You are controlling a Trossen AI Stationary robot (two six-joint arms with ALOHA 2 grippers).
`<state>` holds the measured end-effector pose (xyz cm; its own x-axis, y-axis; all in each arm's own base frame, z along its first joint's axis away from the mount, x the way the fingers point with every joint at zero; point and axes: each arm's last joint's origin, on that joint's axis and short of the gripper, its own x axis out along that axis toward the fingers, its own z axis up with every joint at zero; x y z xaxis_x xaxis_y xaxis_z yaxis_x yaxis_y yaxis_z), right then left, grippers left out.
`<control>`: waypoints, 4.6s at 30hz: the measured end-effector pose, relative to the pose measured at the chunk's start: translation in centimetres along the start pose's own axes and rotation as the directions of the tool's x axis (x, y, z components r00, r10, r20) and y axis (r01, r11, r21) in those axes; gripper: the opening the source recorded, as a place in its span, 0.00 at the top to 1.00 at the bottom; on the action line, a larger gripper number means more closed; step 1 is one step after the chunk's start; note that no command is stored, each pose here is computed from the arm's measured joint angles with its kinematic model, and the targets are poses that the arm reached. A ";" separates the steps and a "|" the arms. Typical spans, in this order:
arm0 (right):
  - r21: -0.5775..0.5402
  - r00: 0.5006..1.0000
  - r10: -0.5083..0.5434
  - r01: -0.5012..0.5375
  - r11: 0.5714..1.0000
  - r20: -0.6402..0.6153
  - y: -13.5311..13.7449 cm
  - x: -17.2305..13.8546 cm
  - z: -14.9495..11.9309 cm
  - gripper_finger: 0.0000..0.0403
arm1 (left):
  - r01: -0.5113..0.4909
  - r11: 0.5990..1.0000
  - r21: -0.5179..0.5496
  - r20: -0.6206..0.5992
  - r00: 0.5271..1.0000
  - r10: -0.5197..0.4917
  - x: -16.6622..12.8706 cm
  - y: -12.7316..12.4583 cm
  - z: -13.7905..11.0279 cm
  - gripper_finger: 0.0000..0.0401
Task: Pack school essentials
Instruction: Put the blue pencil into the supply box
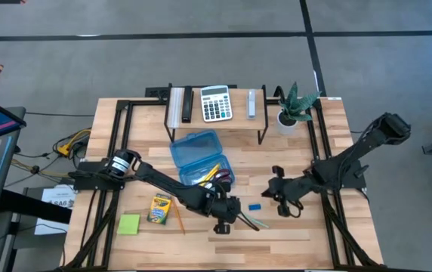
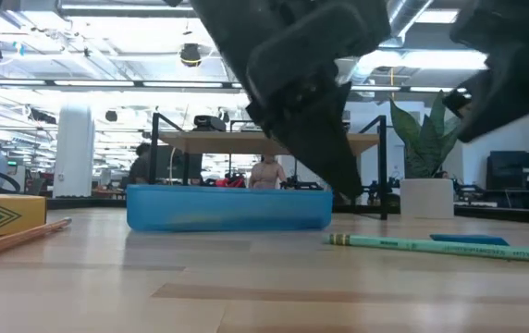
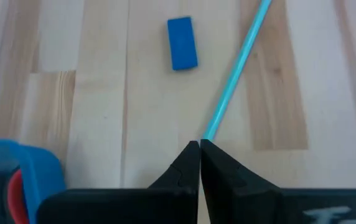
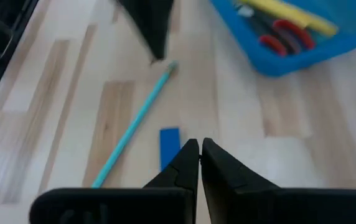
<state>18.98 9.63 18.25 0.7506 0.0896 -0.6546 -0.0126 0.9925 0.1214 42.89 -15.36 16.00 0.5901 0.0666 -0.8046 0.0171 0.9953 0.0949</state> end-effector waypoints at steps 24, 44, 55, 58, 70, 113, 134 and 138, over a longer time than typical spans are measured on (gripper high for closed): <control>-0.002 0.960 0.105 -0.109 0.994 -0.259 6.3 3.7 -1.0 0.79 | 0.085 0.972 0.218 -0.058 0.996 -0.074 1.1 0.7 -2.3 0.59; 0.010 0.859 -0.041 0.054 0.999 -0.511 7.8 7.5 -3.7 0.45 | 0.190 0.964 0.184 -0.096 0.980 -0.175 4.2 2.1 -3.0 0.59; 0.001 0.839 -0.081 0.097 0.995 -0.537 7.0 7.4 -3.6 0.73 | 0.223 0.962 0.156 -0.105 0.972 -0.208 4.3 1.9 -3.1 0.79; 0.009 0.835 -0.078 0.099 0.995 -0.544 6.7 7.5 -3.4 0.80 | 0.245 0.957 0.154 -0.112 0.967 -0.230 4.2 1.8 -3.2 0.86; -0.039 0.826 -0.069 0.057 0.998 -0.560 6.9 7.7 -2.2 0.97 | 0.220 0.969 0.111 -0.105 0.972 -0.209 3.6 1.7 -3.0 1.00; -0.220 0.929 -0.356 0.328 0.919 -0.098 1.0 -2.3 15.1 1.00 | -0.191 0.981 -0.032 -0.176 0.967 0.183 -12.1 5.1 -6.9 1.00; -0.250 0.939 -0.323 0.287 0.925 -0.118 1.8 -0.6 14.8 0.94 | -0.099 0.919 -0.382 0.015 0.993 0.113 -10.7 7.2 -14.9 0.88; -0.247 0.948 -0.283 0.243 0.938 -0.143 1.9 -0.6 14.7 0.92 | -0.104 0.918 -0.383 0.020 0.992 0.121 -10.7 7.2 -14.9 0.77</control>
<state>28.23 10.19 29.82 0.6212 -0.1842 -0.7617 0.0075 0.9733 -0.2292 24.68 -7.83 16.55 0.6036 0.1852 -0.7755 -0.3548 0.9334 -0.0533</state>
